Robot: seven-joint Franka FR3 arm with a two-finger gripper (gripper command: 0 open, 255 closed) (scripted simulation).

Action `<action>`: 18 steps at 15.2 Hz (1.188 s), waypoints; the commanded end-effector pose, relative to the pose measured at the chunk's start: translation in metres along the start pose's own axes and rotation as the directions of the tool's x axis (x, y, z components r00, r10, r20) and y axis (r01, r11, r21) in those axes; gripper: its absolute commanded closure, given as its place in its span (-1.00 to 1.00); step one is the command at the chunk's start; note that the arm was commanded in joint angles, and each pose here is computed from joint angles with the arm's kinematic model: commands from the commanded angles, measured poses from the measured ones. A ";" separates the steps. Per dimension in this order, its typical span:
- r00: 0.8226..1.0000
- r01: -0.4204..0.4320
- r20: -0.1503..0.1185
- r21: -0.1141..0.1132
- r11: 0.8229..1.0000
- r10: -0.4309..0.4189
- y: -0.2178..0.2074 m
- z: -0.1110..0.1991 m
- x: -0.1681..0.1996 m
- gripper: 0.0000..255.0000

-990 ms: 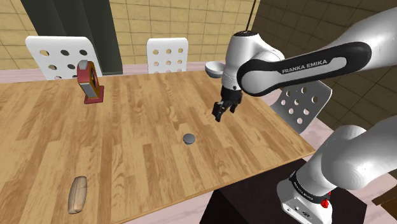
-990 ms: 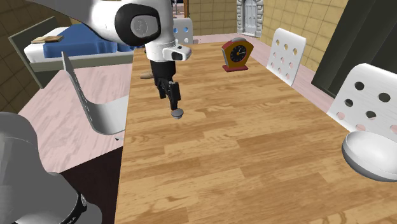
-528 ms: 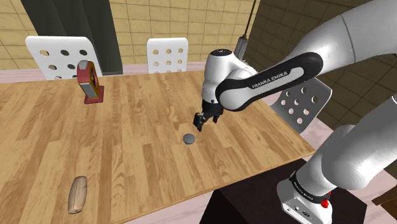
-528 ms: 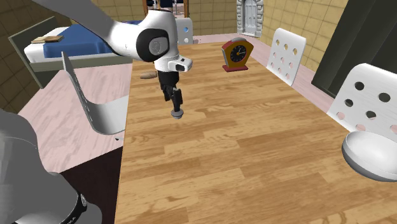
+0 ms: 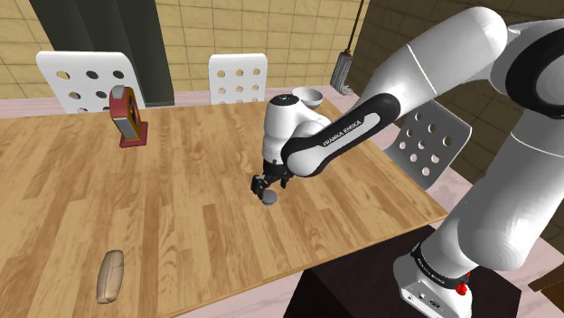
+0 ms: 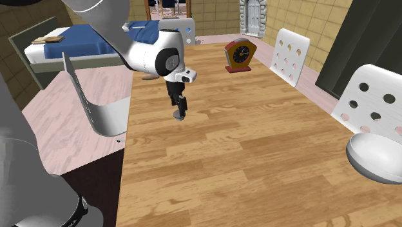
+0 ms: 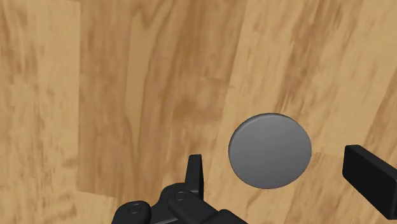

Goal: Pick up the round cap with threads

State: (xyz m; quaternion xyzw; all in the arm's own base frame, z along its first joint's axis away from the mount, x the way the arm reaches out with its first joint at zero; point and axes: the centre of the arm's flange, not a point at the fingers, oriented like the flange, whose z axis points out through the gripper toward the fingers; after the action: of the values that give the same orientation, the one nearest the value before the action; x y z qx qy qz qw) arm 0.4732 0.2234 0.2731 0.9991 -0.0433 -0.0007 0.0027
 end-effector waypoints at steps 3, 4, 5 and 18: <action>1.000 -0.003 -0.001 0.002 1.000 0.003 -0.005 0.021 0.002 -1.00; 1.000 -0.003 -0.001 0.002 1.000 0.003 -0.005 0.026 0.002 -1.00; 1.000 -0.003 -0.001 0.002 1.000 0.003 -0.005 0.032 0.002 -1.00; 1.000 -0.003 -0.001 0.002 1.000 0.003 -0.005 0.040 0.002 1.00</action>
State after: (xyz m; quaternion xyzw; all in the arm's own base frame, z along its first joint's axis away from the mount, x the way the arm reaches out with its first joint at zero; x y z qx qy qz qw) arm 0.4762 0.2284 0.2338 0.9990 -0.0447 0.0004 0.0015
